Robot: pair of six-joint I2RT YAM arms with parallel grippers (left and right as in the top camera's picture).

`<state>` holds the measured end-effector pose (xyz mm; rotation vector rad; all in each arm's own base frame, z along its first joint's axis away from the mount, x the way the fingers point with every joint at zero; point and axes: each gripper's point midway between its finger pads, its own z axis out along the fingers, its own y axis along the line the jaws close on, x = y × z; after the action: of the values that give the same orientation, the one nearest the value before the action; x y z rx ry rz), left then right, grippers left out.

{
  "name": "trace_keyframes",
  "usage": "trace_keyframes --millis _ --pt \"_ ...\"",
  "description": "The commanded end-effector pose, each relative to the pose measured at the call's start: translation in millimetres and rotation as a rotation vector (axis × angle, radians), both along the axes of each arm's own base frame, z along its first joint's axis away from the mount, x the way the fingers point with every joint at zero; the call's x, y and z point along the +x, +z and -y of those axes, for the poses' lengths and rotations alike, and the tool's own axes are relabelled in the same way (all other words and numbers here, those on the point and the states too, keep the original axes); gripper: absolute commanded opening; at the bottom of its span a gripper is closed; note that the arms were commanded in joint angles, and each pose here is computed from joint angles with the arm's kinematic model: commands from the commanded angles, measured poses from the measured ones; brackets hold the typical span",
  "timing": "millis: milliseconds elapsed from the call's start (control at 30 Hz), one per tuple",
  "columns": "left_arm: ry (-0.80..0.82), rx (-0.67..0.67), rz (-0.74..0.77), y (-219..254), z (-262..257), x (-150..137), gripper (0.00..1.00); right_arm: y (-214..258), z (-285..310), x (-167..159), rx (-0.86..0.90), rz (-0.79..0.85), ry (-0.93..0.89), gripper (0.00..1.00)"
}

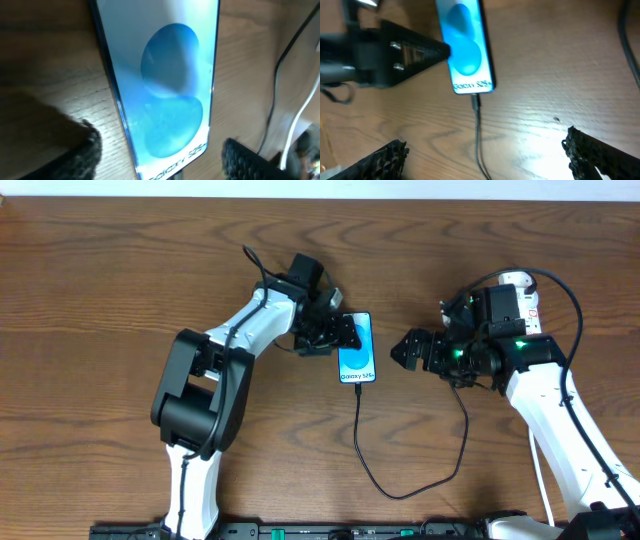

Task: Plug charger to phone and switch on socket
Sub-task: 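Lower the phone flat onto the table with the left gripper and release, then move the left arm back and the right gripper to the power strip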

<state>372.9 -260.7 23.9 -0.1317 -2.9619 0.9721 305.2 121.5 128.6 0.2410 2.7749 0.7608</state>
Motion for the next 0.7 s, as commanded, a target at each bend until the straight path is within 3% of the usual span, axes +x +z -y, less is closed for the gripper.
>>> trace_keyframes --millis 0,200,500,667 --pt "0.061 0.095 0.001 -8.8 -32.1 9.1 0.92 -8.7 6.1 -2.8 -0.045 -0.025 -0.02 0.99" --pt "0.095 0.094 0.122 43.0 -73.3 34.8 0.92 -6.1 15.5 -2.0 -0.065 -0.04 -0.055 0.99" --pt "0.312 0.488 0.425 133.9 -175.6 52.2 0.93 40.1 88.1 18.1 -0.354 -0.083 -0.196 0.99" --pt "0.341 0.523 0.467 147.9 -184.6 52.8 0.93 61.6 150.6 36.5 -0.524 -0.181 -0.329 0.99"
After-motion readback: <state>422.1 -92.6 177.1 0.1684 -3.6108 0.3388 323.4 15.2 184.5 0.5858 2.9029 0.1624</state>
